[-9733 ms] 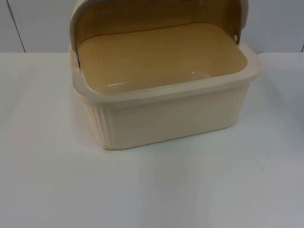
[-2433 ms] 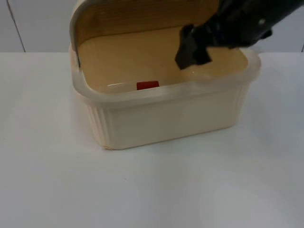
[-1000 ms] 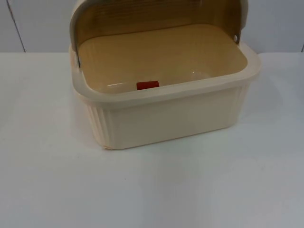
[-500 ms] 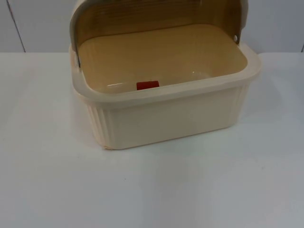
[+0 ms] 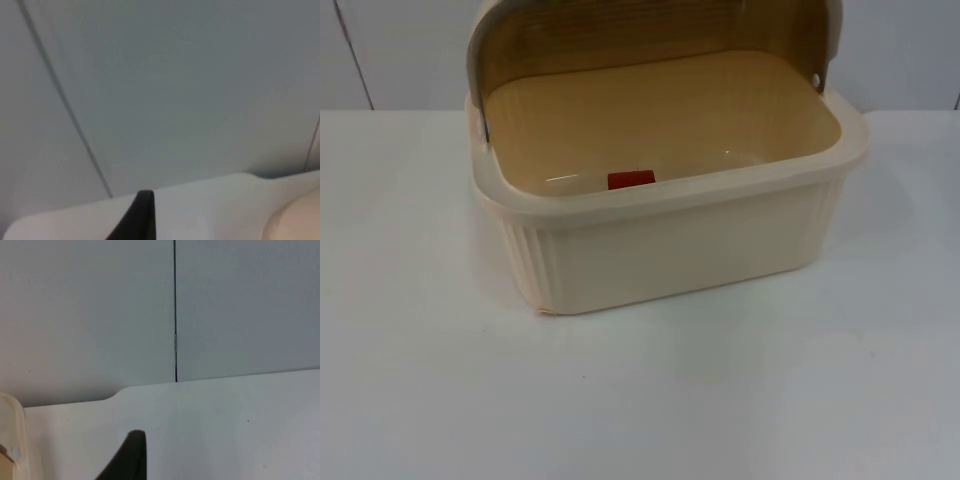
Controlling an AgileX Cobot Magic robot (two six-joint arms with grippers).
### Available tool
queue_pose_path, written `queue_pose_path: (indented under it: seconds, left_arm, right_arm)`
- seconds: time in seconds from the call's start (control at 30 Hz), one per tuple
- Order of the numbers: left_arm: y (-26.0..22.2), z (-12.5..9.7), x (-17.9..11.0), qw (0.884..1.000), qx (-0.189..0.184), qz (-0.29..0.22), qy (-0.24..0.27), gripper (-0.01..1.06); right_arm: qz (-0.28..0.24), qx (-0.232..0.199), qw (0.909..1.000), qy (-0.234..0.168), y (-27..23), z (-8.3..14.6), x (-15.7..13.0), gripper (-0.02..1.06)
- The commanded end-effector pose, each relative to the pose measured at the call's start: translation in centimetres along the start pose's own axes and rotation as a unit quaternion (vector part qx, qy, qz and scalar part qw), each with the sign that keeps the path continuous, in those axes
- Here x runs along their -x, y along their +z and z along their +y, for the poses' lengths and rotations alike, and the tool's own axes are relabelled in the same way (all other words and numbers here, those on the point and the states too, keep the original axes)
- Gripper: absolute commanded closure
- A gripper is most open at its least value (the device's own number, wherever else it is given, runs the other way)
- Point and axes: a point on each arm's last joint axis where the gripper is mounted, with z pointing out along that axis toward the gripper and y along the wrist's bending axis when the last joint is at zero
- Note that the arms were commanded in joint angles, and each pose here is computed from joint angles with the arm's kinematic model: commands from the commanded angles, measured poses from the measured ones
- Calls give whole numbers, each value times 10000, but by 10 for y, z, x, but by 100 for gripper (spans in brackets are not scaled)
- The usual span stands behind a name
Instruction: Open the box lid with the left hand, place the block into the box with the right hand, then close the box lid with the left hand.
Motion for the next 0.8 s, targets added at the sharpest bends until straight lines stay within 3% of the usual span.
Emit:
queue_pose_path:
  seconds: [0.0,0.23,0.33,0.37,0.4,0.53,0.57,0.7,0.73,0.77]
  left_arm:
    - [20,-15,17,9995,-221,-121,165,1]
    - [55,-39,31,9977,-490,-171,447,1]
    - [70,-55,34,9911,-642,-215,1144,1]
    - [78,-65,33,9830,-729,-224,1668,1]
    - [78,-65,33,9830,-729,-224,1668,1]
    - [96,-92,24,9359,-899,-366,3388,1]
    - [96,-92,24,9359,-899,-366,3388,1]
    - [107,-122,15,8755,-1067,-592,4676,1]
    - [107,-122,15,8755,-1067,-592,4676,1]
    - [110,-130,12,8641,-1104,-662,4865,1]
  right_arm:
    - [-17,-29,10000,-8,-1,-2,0,-1]
    - [1,-26,10000,-8,-1,-2,-1,-1]
    - [1,-26,10000,-8,-1,-2,-1,-1]
    - [1,-26,10000,-8,-1,-2,-1,-1]
    - [1,-26,10000,-8,-1,-2,-1,-1]
    - [13,-24,10000,-8,-1,-2,-1,-1]
    - [13,-24,10000,-8,-1,-2,-1,-1]
    - [13,-24,10000,-8,-1,-2,-1,-1]
    - [13,-24,10000,-8,-1,-2,-1,-1]
    - [24,-22,10000,-8,-1,-2,-1,-1]
